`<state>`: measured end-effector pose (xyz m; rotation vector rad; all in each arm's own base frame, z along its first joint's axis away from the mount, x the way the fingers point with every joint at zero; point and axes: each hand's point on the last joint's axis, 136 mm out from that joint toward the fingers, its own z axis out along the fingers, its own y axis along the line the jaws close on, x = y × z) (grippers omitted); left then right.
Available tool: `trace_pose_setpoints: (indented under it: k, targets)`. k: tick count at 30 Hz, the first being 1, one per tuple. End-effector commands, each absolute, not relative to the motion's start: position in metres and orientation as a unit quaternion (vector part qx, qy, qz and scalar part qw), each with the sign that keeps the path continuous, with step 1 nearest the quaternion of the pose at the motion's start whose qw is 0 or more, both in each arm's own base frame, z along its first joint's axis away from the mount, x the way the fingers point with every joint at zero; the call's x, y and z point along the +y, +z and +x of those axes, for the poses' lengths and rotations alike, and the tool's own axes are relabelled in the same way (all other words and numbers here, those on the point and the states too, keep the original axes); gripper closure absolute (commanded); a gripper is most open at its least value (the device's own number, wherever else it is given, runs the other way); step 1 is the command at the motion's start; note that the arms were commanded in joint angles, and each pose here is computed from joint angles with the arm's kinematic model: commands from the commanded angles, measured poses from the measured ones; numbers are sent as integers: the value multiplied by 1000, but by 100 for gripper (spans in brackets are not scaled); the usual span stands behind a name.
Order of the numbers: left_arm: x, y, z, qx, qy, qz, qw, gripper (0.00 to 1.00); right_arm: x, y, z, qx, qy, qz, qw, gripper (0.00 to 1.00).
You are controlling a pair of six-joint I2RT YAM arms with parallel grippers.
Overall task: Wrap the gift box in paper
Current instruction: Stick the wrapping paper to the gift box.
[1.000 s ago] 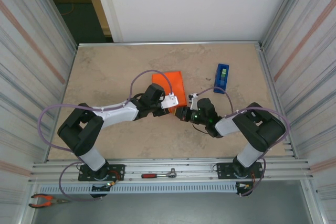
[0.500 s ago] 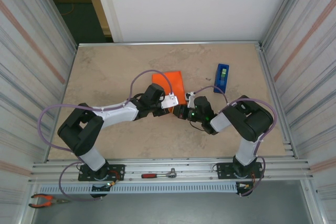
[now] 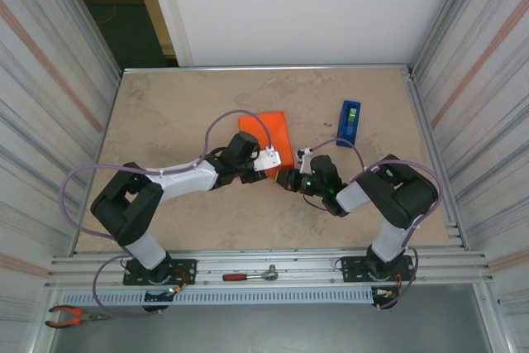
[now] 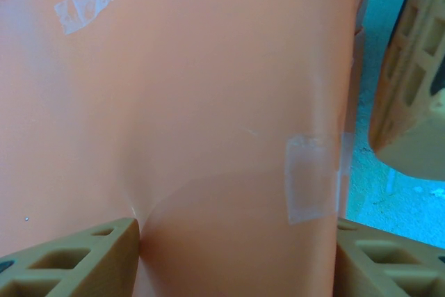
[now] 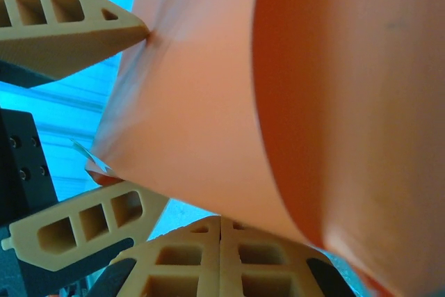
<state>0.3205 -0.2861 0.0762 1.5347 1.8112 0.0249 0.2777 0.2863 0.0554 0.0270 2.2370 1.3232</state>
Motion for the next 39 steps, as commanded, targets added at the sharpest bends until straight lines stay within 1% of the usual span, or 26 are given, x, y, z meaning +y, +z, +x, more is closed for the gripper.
trace_pose_setpoints:
  k: [1,12,23,39]
  targets:
    - [-274,46,296,719,0,620,314,37,288,53,274,830,489,5,269,100]
    - [-274,46,296,719,-1,620,313,37,299,48,290,826,496,14,268,100]
    - [-274,46,296,720,-1,620,314,37,286,79,276,823,493,-5,282,100]
    - [-273,47,296,720,0,619,315,37,295,107,298,808,505,-12,302,100]
